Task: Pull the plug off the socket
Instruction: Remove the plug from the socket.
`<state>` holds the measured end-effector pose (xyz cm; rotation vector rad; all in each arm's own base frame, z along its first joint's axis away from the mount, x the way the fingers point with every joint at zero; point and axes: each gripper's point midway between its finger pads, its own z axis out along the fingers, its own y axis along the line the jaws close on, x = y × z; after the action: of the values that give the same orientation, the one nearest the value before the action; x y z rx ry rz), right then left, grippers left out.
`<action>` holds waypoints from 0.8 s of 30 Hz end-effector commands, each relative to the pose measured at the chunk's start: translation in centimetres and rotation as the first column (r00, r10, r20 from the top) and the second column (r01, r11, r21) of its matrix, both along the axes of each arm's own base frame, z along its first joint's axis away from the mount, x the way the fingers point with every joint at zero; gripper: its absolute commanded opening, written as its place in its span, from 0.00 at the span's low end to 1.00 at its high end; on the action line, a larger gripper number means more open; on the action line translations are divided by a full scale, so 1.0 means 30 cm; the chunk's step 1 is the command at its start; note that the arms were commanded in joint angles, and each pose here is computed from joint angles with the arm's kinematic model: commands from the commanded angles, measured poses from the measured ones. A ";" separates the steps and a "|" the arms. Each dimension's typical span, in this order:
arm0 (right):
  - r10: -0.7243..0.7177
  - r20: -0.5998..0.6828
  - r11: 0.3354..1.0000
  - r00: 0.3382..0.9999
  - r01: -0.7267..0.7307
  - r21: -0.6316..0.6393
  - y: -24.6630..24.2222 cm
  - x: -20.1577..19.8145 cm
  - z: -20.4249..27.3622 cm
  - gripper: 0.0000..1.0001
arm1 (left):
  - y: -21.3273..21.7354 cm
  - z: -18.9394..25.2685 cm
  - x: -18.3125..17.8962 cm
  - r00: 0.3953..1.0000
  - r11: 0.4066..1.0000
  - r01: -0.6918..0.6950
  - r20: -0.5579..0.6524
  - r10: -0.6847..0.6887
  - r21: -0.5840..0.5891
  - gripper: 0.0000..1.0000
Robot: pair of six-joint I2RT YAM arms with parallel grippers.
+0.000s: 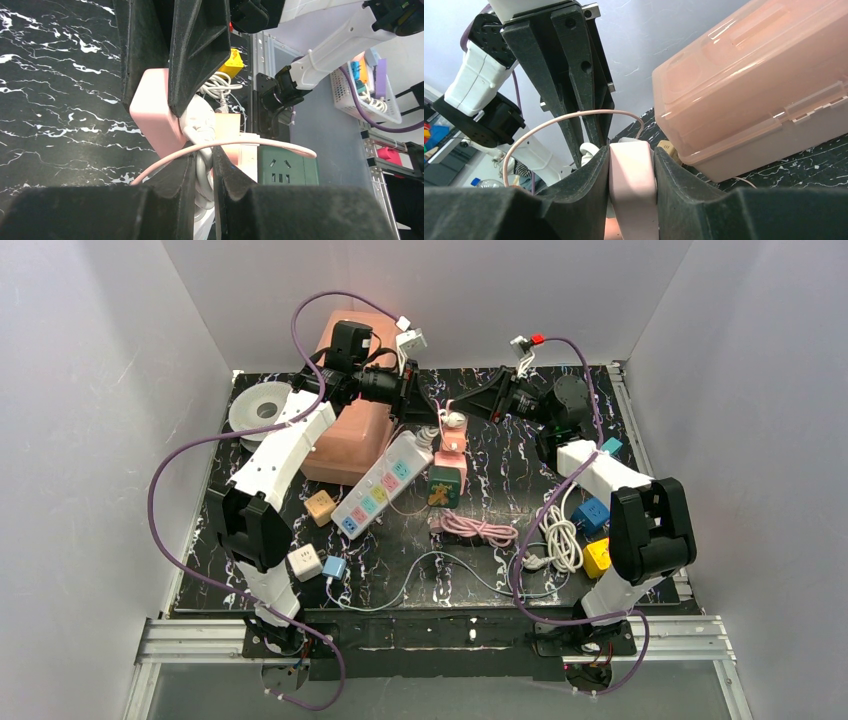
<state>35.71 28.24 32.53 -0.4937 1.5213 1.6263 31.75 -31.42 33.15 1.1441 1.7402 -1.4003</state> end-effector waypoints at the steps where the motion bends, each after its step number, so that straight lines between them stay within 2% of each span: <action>1: -0.102 -0.080 0.992 0.991 0.096 -0.084 -0.014 0.096 -0.141 0.01 | 0.039 0.290 -0.305 0.943 0.917 0.334 0.059 -0.329 -0.220 0.00; 8: -0.203 -0.088 0.971 0.975 0.189 -0.145 -0.043 0.155 -0.203 0.01 | 0.066 0.334 -0.380 0.914 0.880 0.403 0.071 -0.398 -0.250 0.00; 13: -0.314 -0.039 0.930 0.949 0.299 -0.214 -0.085 0.193 -0.236 0.01 | 0.077 0.351 -0.403 0.907 0.872 0.417 0.053 -0.418 -0.256 0.00; 20: -0.459 0.002 0.864 0.888 0.447 -0.231 -0.154 0.237 -0.239 0.01 | 0.091 0.371 -0.424 0.889 0.854 0.453 0.060 -0.454 -0.256 0.00; 24: -0.507 -0.014 0.841 0.862 0.491 -0.227 -0.200 0.264 -0.247 0.01 | 0.101 0.363 -0.441 0.867 0.843 0.497 0.125 -0.481 -0.205 0.00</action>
<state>37.07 27.02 31.72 -0.4276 1.5616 1.3901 32.54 -32.23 32.75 1.0113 1.7335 -1.5595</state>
